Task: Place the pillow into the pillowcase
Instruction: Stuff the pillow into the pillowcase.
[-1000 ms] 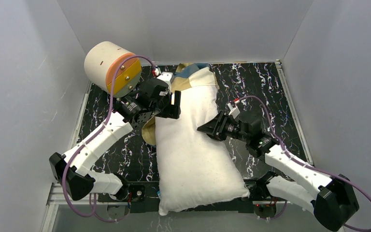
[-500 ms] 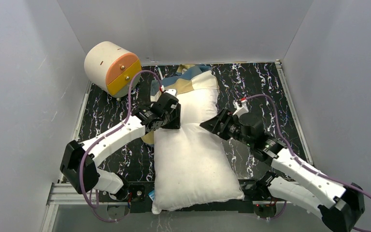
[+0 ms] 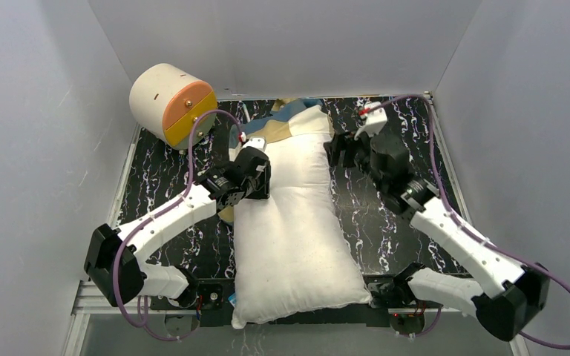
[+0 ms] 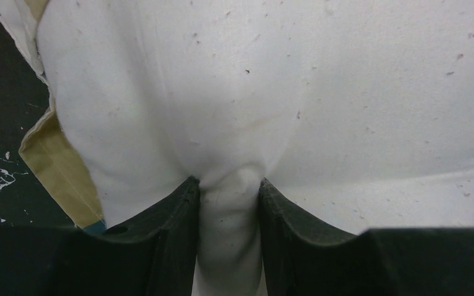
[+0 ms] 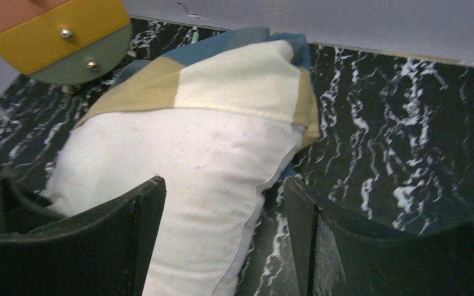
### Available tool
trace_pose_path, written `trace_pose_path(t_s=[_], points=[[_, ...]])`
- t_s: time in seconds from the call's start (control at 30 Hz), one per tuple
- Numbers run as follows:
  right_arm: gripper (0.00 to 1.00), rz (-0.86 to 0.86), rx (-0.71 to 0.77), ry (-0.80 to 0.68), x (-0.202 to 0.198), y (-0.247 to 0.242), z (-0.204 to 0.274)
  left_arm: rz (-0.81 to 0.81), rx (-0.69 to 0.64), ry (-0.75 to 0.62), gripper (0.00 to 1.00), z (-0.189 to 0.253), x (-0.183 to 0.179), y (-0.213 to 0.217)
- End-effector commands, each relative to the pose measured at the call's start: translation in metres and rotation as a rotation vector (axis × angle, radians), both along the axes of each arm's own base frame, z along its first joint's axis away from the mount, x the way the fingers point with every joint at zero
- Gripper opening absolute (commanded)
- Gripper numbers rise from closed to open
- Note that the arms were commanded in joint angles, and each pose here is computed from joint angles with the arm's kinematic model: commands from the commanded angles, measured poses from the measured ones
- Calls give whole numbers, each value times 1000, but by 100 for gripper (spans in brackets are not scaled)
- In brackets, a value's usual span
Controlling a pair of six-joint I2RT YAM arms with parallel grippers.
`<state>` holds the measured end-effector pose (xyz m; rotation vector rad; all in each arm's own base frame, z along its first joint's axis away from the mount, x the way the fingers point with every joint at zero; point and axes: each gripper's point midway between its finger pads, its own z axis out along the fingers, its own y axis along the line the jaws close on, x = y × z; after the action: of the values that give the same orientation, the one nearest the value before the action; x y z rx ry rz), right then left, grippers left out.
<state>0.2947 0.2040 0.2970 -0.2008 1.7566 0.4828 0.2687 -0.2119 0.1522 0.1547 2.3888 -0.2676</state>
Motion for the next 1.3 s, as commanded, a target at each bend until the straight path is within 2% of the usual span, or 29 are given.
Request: trace_pose_path(t_s=[0.0,0.17,0.33,0.43,0.57,0.67,1.03,1.27], points=[[77,86,-181,-103,42,-4,22,42,210,83,35,-22,-7,46],[71,139,-218,-99,84,-18,-23,53,175,97,35,-15,-1,52],[52,207,-181,-80,105,-17,-53,62,174,99,35,-13,-1,64],[44,217,-169,-78,120,-17,-63,65,178,108,36,-16,-2,69],[44,298,-200,-84,136,-5,-73,65,172,119,36,-19,-3,71],[47,350,-232,-108,142,2,-84,60,157,125,37,-19,-5,69],[47,360,-306,-235,162,9,-84,56,135,103,38,-2,-3,66],[47,382,-405,-281,174,24,-95,55,90,100,39,3,-4,60]])
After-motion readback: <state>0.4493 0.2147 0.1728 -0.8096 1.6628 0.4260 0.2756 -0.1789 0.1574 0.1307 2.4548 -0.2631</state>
